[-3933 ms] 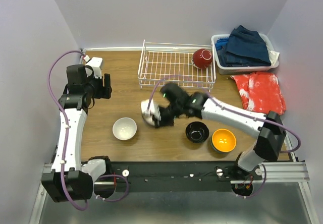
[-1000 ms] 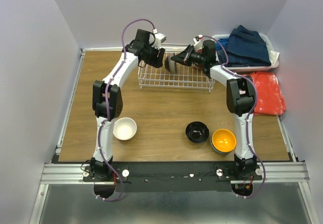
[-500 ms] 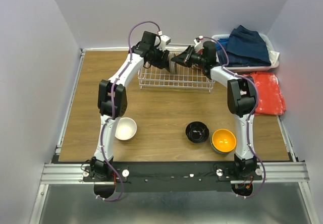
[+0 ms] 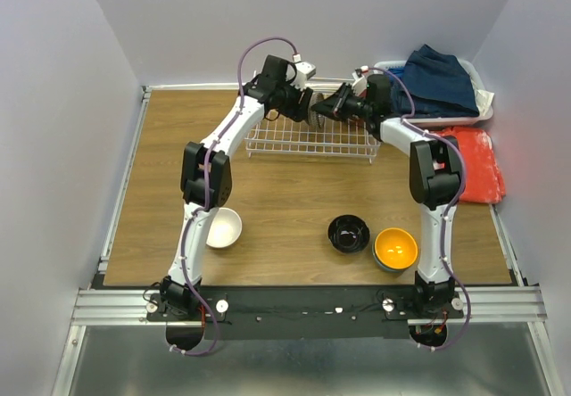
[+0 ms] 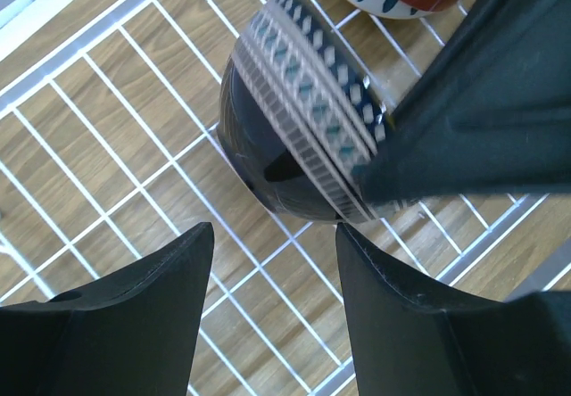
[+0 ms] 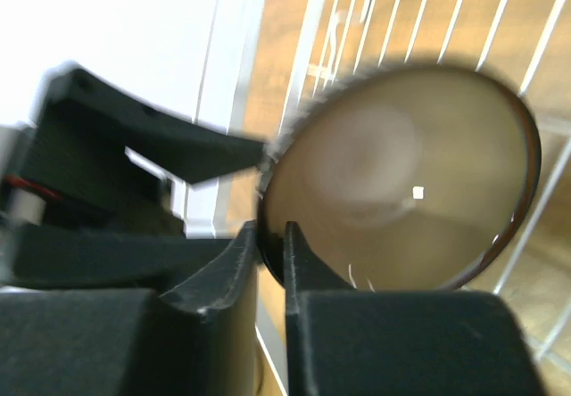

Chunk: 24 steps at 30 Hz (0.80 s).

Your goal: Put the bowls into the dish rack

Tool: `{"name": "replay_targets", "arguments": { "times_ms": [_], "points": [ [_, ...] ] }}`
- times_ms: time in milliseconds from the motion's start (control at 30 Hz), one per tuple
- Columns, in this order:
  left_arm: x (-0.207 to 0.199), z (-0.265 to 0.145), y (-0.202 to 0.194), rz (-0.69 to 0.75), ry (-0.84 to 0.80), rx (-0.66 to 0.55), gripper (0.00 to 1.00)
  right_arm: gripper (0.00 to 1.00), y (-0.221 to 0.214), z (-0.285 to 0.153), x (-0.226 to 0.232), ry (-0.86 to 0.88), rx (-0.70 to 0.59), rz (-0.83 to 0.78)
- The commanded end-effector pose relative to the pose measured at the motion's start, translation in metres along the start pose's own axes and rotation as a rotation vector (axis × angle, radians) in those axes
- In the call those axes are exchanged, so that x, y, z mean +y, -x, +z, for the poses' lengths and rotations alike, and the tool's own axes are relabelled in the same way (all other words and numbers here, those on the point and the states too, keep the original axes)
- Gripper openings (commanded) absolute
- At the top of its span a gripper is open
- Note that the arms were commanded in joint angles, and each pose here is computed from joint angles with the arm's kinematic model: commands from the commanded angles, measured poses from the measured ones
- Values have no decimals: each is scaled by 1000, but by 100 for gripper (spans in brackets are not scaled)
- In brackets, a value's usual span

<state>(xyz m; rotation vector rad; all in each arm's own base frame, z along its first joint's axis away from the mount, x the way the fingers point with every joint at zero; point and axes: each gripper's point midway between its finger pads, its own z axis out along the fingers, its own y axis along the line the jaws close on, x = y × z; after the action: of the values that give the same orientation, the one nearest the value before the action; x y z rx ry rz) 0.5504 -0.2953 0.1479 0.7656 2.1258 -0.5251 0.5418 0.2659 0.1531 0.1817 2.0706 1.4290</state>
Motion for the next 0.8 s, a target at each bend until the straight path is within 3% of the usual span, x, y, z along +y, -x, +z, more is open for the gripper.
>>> {"name": "replay_targets", "arguments": {
  "times_ms": [0,33,133,400,567,767],
  "points": [
    [-11,6,13,9,-36,-38,66,10,-11,-12,-35,-95,28,66],
    [-11,4,14,8,-28,-38,66,5,-9,-12,-32,-84,27,53],
    [-8,-16,23,22,11,-41,66,1,-3,-11,-11,-13,31,21],
    [17,-100,31,70,156,-87,67,1,27,-4,59,161,-5,-88],
    [35,-146,46,65,291,-142,67,1,17,14,83,215,18,-94],
    [43,-163,35,53,363,-130,68,1,-10,42,83,240,73,-55]
  ]
}}
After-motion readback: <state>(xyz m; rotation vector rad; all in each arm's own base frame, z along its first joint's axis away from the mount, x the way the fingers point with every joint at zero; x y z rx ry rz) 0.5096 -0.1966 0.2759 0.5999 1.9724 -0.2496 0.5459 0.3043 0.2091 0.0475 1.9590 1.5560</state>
